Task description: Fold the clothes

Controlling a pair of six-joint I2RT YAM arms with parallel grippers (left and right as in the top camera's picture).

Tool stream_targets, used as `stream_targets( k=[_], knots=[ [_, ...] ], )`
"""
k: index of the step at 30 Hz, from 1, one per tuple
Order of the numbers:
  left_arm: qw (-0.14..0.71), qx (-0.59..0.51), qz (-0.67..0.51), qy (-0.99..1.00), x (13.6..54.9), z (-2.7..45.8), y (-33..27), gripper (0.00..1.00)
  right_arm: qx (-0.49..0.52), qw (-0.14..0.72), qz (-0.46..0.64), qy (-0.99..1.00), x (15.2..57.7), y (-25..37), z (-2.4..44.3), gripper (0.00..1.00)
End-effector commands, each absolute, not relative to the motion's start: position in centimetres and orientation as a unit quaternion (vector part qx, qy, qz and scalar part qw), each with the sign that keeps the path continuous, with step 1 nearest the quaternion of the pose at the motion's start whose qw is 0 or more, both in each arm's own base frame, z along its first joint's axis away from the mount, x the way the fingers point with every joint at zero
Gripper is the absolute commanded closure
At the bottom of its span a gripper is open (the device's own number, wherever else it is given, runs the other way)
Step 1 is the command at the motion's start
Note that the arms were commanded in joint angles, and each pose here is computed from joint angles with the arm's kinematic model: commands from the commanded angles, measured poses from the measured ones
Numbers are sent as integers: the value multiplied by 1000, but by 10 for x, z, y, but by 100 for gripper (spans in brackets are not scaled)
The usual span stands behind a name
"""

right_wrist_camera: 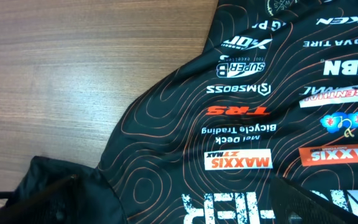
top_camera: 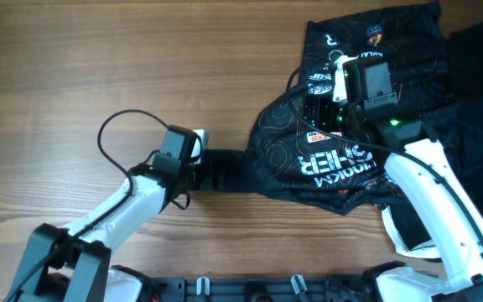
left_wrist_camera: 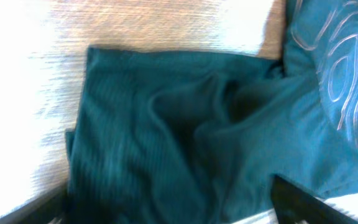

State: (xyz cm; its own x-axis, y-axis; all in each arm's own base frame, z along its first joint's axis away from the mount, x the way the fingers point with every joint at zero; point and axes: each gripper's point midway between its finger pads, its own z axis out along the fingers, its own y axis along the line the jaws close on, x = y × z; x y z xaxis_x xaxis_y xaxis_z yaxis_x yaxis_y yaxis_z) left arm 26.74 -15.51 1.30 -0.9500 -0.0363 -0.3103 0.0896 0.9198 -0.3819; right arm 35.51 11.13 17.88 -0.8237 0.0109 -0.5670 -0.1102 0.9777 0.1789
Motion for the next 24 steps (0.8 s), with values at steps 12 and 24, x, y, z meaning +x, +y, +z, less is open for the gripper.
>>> stream_targets(
  k=[12, 24],
  knots=[
    [402, -218, -41, 888, 411, 145, 28, 96, -5, 293, 86, 952, 351, 102, 181, 2],
    [350, -280, -128, 885, 398, 136, 76, 0, -7, 289, 85, 953, 350, 102, 180, 0]
  ],
)
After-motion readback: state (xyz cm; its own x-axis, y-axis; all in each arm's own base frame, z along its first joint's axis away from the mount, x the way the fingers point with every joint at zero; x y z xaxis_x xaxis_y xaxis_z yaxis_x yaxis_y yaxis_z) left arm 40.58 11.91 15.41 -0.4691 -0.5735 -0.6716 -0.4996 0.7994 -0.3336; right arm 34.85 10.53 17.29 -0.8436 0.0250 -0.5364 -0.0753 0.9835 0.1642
